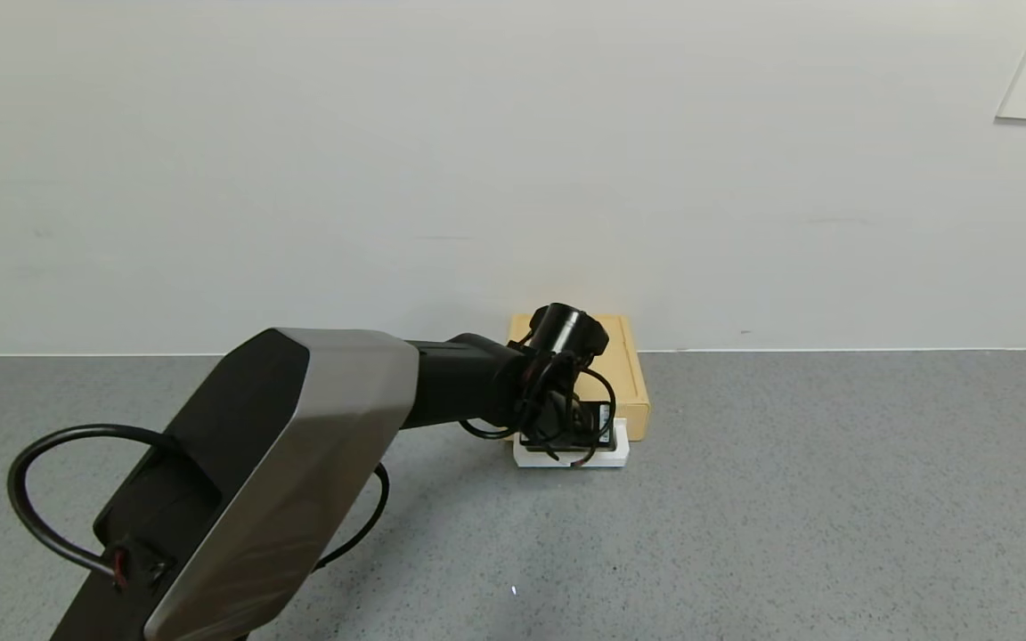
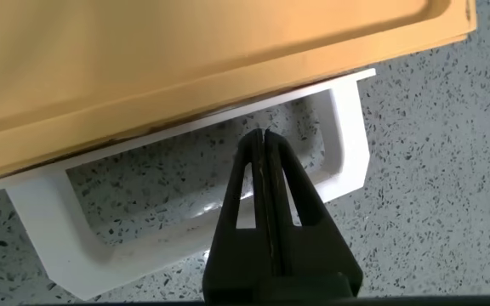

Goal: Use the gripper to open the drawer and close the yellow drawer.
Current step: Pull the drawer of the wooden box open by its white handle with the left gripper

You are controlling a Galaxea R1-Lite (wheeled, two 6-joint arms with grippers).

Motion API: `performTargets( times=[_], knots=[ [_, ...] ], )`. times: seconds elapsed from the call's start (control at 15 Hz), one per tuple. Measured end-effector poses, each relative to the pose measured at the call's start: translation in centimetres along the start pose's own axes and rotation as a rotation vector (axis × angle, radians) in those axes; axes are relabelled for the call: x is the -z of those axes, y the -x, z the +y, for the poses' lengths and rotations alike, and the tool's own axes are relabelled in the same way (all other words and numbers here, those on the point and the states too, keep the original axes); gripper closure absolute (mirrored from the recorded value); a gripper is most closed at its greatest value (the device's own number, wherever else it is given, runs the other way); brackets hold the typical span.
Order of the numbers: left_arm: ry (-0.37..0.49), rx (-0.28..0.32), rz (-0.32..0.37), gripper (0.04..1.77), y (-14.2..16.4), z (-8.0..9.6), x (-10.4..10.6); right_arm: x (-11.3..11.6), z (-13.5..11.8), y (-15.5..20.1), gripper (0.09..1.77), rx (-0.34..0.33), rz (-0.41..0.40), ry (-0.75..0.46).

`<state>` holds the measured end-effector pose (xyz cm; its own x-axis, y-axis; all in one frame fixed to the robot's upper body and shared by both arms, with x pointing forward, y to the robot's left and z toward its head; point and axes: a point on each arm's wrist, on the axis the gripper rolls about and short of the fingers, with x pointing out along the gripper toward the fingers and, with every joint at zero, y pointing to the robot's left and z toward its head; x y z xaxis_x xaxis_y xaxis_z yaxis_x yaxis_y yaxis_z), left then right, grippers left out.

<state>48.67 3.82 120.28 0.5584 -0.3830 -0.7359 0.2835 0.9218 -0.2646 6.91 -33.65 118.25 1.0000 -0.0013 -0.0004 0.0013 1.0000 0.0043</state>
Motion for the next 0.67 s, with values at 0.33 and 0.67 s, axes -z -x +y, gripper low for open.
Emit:
performTargets(
  times=[0.33,0.67],
  knots=[
    [0.021,-0.004,0.016,1.70,-0.03,0.00,0.20,0.00,0.00,0.00,0.15,0.000,0.000,0.000],
    [0.039,-0.006,0.047,1.70,-0.04,0.03,0.53,0.00,0.00,0.00,0.15,0.001,0.000,0.000]
  ],
)
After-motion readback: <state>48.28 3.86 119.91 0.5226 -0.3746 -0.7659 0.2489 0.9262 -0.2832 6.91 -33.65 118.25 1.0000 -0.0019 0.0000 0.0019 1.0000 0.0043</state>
